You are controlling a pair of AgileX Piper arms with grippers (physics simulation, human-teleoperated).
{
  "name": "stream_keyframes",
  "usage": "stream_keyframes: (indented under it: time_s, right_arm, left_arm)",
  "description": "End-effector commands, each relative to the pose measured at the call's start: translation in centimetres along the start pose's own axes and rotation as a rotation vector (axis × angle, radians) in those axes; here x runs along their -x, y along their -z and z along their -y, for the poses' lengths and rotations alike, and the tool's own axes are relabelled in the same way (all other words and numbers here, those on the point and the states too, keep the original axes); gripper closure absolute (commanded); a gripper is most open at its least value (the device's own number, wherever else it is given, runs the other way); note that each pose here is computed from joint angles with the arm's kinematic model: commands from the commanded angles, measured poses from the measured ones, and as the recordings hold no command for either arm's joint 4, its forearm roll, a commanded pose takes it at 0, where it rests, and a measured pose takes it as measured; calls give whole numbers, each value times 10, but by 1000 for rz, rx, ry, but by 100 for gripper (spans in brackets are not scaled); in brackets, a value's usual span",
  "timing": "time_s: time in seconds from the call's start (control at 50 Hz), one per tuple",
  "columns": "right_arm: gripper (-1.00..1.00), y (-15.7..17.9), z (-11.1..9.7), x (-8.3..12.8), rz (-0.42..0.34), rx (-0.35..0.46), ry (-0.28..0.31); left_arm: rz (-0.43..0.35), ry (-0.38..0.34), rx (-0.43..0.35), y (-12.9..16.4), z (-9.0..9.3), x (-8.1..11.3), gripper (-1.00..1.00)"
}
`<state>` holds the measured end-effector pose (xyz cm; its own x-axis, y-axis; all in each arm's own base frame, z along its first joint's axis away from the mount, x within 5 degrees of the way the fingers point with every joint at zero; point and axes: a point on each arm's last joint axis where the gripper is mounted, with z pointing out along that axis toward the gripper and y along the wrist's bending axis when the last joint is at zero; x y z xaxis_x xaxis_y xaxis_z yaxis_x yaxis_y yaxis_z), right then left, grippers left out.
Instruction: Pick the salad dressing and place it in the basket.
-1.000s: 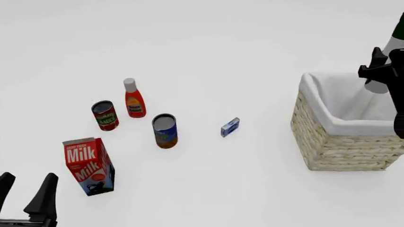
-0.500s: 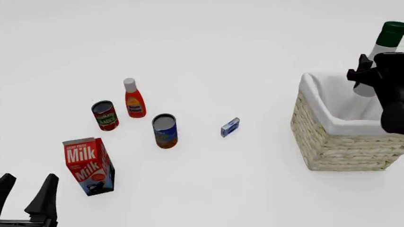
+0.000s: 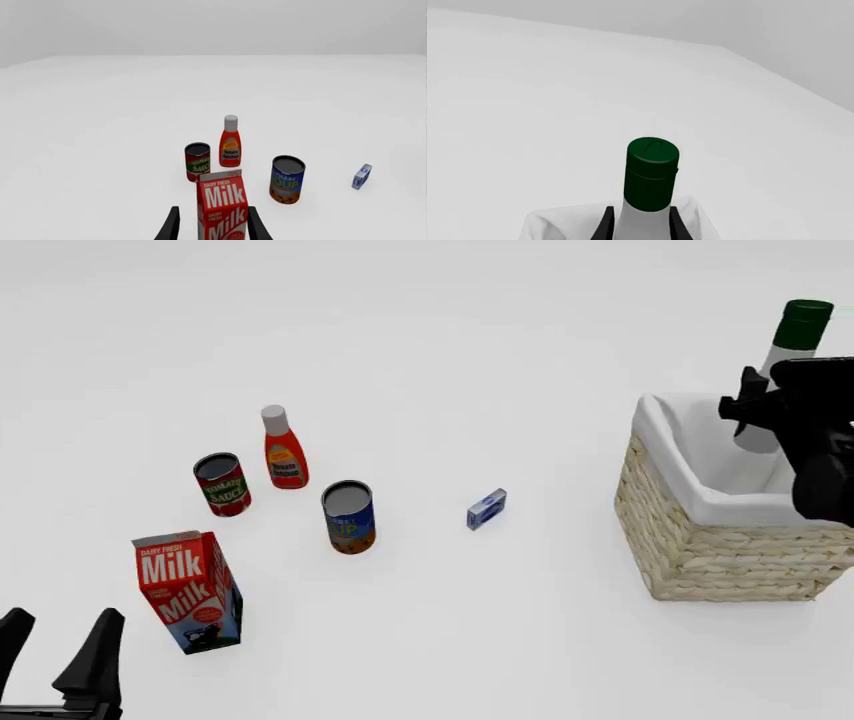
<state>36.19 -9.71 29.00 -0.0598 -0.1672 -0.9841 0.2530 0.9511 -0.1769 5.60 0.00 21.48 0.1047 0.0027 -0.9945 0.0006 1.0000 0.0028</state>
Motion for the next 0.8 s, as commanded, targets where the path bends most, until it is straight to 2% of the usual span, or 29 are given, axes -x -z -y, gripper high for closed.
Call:
stream_keyframes:
  time_s: [0.02,0.46,0.8]
  right_arm:
    - [100,-2,-5,0,-7,16,3]
    - [100,-8,-13,-9,-34,36,-1]
    - [100,-11,-9,-16,-75,30,-2]
  left_arm:
    - [-1,6,-2,0,0,0,-100]
    - [-5,11,4,0,0,0,-100]
    - [-7,19,4,0,0,-1,-100]
